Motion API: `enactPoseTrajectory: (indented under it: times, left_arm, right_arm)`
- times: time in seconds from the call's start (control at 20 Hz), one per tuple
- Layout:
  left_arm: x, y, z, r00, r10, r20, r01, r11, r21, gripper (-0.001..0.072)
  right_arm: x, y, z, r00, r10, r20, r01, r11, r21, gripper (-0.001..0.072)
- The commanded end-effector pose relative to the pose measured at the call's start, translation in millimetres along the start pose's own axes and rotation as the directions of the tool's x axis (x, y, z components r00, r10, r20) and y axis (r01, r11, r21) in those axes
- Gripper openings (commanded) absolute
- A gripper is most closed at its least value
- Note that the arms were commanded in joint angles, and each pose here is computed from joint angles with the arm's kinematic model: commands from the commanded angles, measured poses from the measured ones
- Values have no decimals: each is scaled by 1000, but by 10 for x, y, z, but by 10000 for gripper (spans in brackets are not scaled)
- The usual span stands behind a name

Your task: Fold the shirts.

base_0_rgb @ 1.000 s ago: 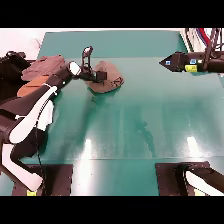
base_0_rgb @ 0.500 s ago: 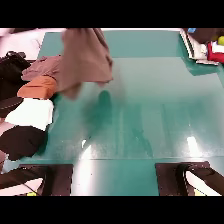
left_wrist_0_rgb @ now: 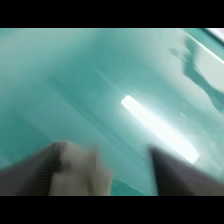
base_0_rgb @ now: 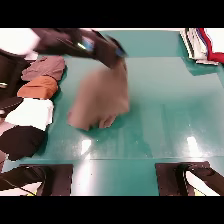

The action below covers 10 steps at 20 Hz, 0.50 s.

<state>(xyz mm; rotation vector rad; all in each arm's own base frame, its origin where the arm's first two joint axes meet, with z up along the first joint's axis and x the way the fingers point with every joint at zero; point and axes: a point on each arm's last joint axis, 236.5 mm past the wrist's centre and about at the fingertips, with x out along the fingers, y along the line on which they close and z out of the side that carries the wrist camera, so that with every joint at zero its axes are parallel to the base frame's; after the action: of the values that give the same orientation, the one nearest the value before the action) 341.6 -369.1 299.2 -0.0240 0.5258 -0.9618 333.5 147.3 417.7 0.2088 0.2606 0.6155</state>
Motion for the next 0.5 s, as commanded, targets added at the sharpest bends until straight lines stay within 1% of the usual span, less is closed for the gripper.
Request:
enactPoseTrajectory:
  times: [0.0, 0.05, 0.15, 0.2, 0.25, 0.35, 0.45]
  left_arm:
    - [402, -165, -28, 999, -33, 38, 32, 999, 29, 671]
    - [340, 73, 62, 998, 13, 64, -13, 1000, 10, 671]
    - [134, 768, 26, 992, 127, 26, -125, 990, -60, 670]
    - [12, 1209, -116, 981, 193, -29, -195, 974, -118, 671]
    - [-100, 1604, -314, 966, 241, -93, -254, 951, -178, 670]
    - [-217, 2305, -908, 932, 277, -235, -342, 886, -314, 670]
    - [-159, 2763, -1637, 896, 243, -373, -399, 810, -431, 671]
  right_arm:
    - [-14, 12, 12, 1000, 1, 2, -1, 1000, 11, 187]
    - [-14, 15, -2, 1000, 2, -4, -2, 1000, 15, 267]
    - [-13, 25, -58, 1000, 7, -27, -7, 1000, 17, 268]
    - [-15, 34, -100, 999, 11, -45, -10, 1000, 17, 268]
    - [-17, 42, -139, 998, 14, -62, -13, 1000, 17, 268]
    - [4, 44, -204, 996, 22, -89, -20, 1000, 24, 268]
    - [85, 0, -333, 989, 31, -142, -23, 998, 58, 268]
